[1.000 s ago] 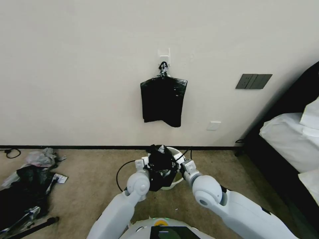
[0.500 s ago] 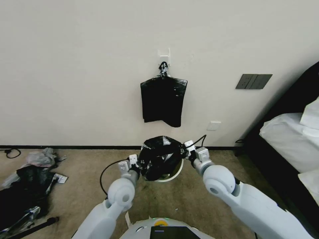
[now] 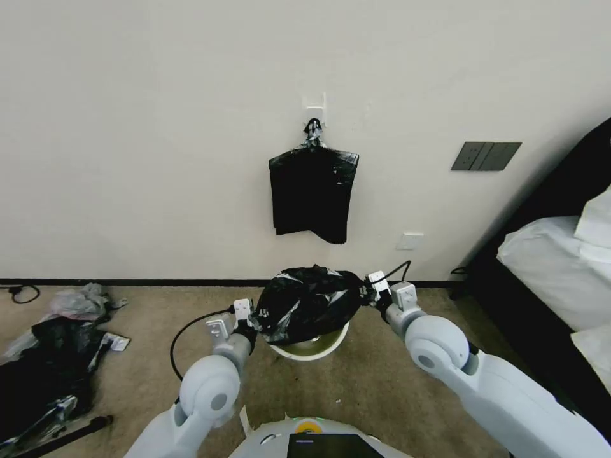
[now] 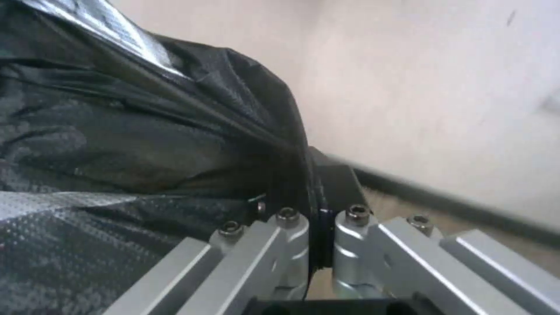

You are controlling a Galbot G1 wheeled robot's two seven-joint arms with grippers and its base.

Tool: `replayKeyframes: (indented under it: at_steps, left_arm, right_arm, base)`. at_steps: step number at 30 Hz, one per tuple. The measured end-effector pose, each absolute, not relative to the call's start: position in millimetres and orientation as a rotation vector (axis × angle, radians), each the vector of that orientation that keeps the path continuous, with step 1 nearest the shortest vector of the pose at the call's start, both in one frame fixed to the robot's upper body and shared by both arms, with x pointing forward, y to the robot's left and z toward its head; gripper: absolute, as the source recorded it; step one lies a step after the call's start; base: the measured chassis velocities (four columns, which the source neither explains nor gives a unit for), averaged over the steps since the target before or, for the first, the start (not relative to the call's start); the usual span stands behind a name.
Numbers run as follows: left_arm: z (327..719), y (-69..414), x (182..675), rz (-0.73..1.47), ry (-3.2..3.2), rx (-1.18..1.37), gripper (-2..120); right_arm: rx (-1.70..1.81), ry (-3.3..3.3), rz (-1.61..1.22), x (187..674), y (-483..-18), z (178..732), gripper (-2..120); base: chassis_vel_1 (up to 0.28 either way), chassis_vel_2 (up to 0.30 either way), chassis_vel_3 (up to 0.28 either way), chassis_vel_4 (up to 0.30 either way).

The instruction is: Place a trash bag onto the trash bin.

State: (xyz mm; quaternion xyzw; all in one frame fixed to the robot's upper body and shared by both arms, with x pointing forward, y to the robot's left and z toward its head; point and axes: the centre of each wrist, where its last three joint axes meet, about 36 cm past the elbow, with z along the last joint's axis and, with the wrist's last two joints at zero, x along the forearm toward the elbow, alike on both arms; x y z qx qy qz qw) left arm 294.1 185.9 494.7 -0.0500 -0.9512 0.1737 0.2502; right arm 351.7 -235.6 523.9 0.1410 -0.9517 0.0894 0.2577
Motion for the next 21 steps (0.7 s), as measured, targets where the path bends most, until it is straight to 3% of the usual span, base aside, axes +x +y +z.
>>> replayKeyframes:
  at_steps: [12, 19, 21]
  left_arm:
    - [495, 186, 292, 0.512, -2.592, -0.144, 1]
    - [495, 186, 291, 0.522, -2.594, -0.129, 1]
    - [494, 187, 291, 0.52, -2.595, -0.125, 1]
  right_arm:
    - [0.548, -2.434, 0.046, 334, -249, 510, 0]
    - [0.632, -2.393, -0.075, 321, -242, 507, 20]
    - [0.62, -2.423, -0.075, 320, -243, 508, 32]
  base:
    - [0.0, 0.0, 0.0, 0.0]
    - [0.0, 0.0, 0.0, 0.0]
    - [0.0, 0.0, 0.0, 0.0]
